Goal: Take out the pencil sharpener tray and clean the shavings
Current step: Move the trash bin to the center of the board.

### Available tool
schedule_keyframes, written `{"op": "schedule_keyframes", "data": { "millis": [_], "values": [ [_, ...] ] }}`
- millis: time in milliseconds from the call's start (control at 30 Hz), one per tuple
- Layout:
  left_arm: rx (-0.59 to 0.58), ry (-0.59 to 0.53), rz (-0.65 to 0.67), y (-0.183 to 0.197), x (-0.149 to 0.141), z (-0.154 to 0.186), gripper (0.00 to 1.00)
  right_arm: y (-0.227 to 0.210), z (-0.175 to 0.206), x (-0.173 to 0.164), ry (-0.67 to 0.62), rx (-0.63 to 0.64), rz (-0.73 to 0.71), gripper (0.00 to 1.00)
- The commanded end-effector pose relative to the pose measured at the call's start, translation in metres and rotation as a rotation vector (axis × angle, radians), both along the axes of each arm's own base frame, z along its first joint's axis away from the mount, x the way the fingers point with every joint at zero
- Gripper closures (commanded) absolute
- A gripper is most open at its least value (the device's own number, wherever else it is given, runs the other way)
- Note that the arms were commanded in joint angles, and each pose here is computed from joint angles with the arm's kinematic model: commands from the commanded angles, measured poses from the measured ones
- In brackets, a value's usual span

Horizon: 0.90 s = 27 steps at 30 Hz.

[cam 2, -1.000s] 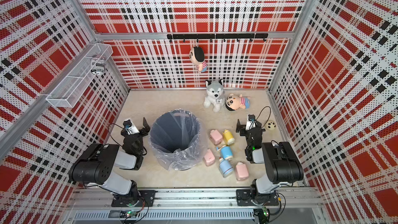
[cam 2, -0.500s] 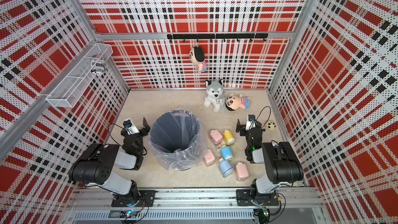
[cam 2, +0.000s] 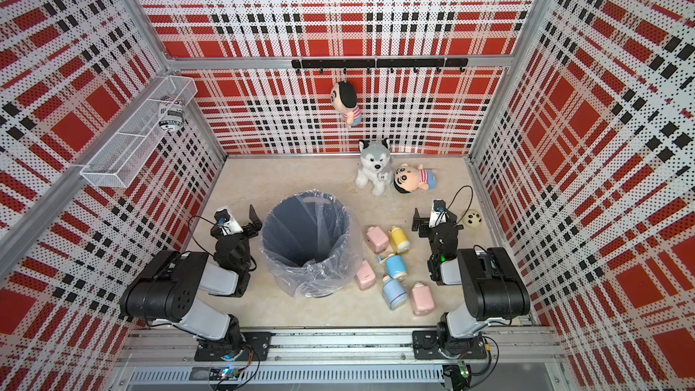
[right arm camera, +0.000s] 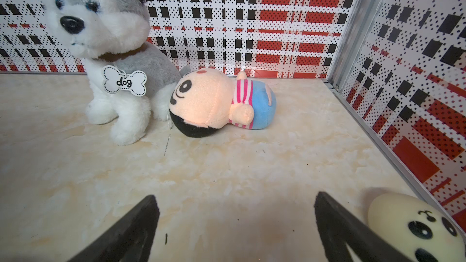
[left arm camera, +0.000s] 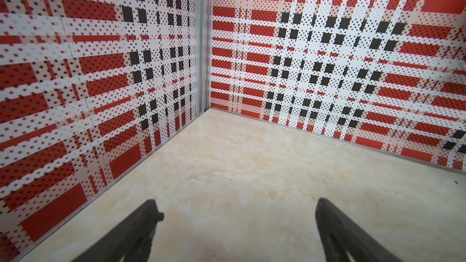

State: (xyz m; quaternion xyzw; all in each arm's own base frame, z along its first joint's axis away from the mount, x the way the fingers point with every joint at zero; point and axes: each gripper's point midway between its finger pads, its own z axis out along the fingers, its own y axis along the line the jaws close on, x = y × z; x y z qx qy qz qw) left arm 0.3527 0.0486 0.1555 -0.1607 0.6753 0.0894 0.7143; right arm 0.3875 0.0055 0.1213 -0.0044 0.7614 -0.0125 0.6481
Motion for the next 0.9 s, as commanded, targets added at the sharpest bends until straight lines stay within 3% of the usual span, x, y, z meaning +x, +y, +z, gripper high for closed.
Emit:
{"op": "schedule_keyframes", "data": {
  "millis": [0, 100, 233, 400, 633, 767, 867],
  "values": [
    [0.007, -0.098, 0.043, 0.005, -0.022, 0.021, 0.02, -0.006, 0.014, 0.001, -0.059, -0.006, -0.024, 0.00],
    [0.022, -0.152, 0.106, 0.006, -0.043, 0.036, 0.02, -0.015, 0.036, -0.018, -0.132, 0.011, -0.078, 0.00],
    [0.108, -0.184, 0.084, -0.022, -0.057, 0.060, 0.02, -0.015, 0.072, -0.044, -0.236, 0.019, -0.099, 0.00],
    [0.083, -0.215, 0.095, -0.040, -0.071, 0.083, 0.02, -0.008, 0.112, -0.055, -0.226, 0.199, -0.073, 0.00],
    [-0.092, -0.206, 0.064, -0.061, -0.077, 0.120, 0.02, 0.018, 0.159, -0.073, -0.033, 0.406, 0.039, 0.00],
    [-0.272, -0.198, 0.071, -0.051, -0.087, 0.135, 0.02, 0.039, 0.155, -0.079, 0.057, 0.482, 0.141, 0.00],
    [-0.382, -0.184, 0.014, -0.049, -0.094, 0.144, 0.02, 0.068, 0.151, -0.085, 0.107, 0.549, 0.312, 0.00]
  ]
}}
